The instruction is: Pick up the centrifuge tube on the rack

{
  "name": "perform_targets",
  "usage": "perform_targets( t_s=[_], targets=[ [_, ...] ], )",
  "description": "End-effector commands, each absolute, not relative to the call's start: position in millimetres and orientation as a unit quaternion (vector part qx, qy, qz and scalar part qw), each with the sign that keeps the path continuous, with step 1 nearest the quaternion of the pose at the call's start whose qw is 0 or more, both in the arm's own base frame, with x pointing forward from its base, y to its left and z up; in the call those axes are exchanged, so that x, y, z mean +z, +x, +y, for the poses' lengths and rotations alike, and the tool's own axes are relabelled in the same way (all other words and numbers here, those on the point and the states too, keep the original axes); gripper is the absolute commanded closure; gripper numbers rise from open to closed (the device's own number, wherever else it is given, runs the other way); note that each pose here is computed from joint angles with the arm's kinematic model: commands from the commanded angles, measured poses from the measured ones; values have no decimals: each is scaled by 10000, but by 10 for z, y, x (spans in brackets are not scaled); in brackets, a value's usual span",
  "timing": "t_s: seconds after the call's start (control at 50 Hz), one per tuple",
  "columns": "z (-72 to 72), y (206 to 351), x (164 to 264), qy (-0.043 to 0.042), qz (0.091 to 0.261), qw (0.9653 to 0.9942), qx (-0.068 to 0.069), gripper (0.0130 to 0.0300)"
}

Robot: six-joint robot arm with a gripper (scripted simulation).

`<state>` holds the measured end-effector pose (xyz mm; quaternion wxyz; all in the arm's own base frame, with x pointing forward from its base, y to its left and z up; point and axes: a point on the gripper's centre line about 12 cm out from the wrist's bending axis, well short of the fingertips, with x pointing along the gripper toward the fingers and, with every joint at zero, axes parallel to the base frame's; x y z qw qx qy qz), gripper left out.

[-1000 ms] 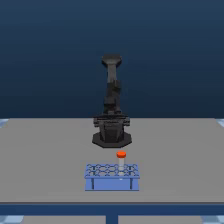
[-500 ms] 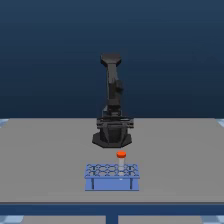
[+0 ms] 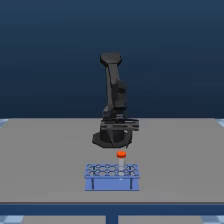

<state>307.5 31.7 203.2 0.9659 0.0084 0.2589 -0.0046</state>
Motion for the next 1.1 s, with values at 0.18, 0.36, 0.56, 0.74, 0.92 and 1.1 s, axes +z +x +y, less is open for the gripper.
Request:
perform_targets(
  t_s=[0.18,0.36,0.56,0.74,0.92,1.1],
  targets=[
    [363,3133,2036,-3,2589,9659,1,130],
    [369,3144,2025,-10,2591,9658,6,130],
    [363,3134,2004,-3,2589,9659,1,130],
    [358,3125,1981,3,2588,9659,-2,130],
    [361,3130,1937,-1,2588,9659,0,130],
    [360,3129,1893,0,2588,9659,-1,130]
  ],
)
